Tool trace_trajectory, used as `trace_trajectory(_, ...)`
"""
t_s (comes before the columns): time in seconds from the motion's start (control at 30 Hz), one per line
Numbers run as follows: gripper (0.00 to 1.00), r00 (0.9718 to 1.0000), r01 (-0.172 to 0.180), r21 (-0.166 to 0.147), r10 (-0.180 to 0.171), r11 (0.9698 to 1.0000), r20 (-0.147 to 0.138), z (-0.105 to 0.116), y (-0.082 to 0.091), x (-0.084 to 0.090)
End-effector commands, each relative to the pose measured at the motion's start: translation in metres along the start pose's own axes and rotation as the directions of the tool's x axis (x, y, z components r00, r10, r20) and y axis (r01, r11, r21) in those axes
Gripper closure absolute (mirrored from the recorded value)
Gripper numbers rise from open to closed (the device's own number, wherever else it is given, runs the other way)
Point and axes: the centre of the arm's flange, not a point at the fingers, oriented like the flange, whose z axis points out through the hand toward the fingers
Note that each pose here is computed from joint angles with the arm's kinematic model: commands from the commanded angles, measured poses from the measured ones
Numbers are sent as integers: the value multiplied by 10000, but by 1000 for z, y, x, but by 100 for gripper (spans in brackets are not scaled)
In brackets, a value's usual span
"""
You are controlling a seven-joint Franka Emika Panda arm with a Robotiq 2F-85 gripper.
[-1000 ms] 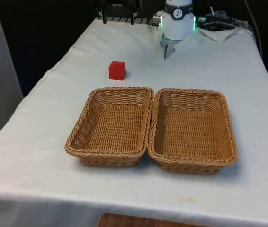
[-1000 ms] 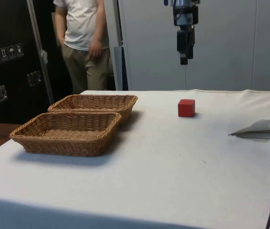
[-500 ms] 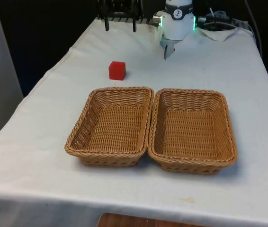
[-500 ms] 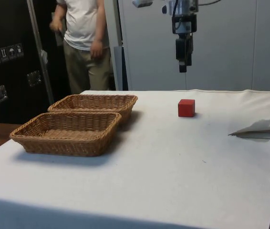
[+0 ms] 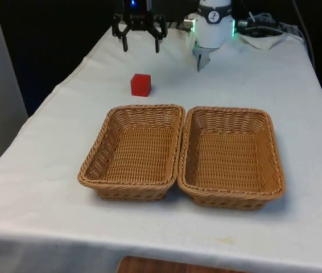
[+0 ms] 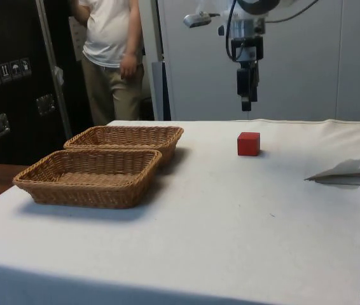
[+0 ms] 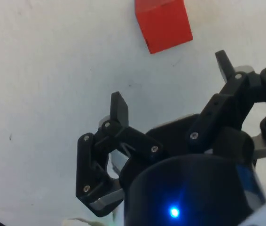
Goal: Pick up the red cube and place it into the right basket.
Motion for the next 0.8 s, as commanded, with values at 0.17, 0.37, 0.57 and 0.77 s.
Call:
trace_trajectory(0.17, 0, 10000, 60, 44, -61, 10000, 79, 14, 3, 1)
trace_trajectory(0.37, 0, 10000, 88, 401, -88, 9992, 6, 22, 2, 3)
trace_trajectory(0.57, 0, 10000, 81, 415, -81, 9991, 18, 25, 2, 2)
trace_trajectory(0.77, 0, 9997, -189, 343, 184, 9992, 150, 34, 4, 1)
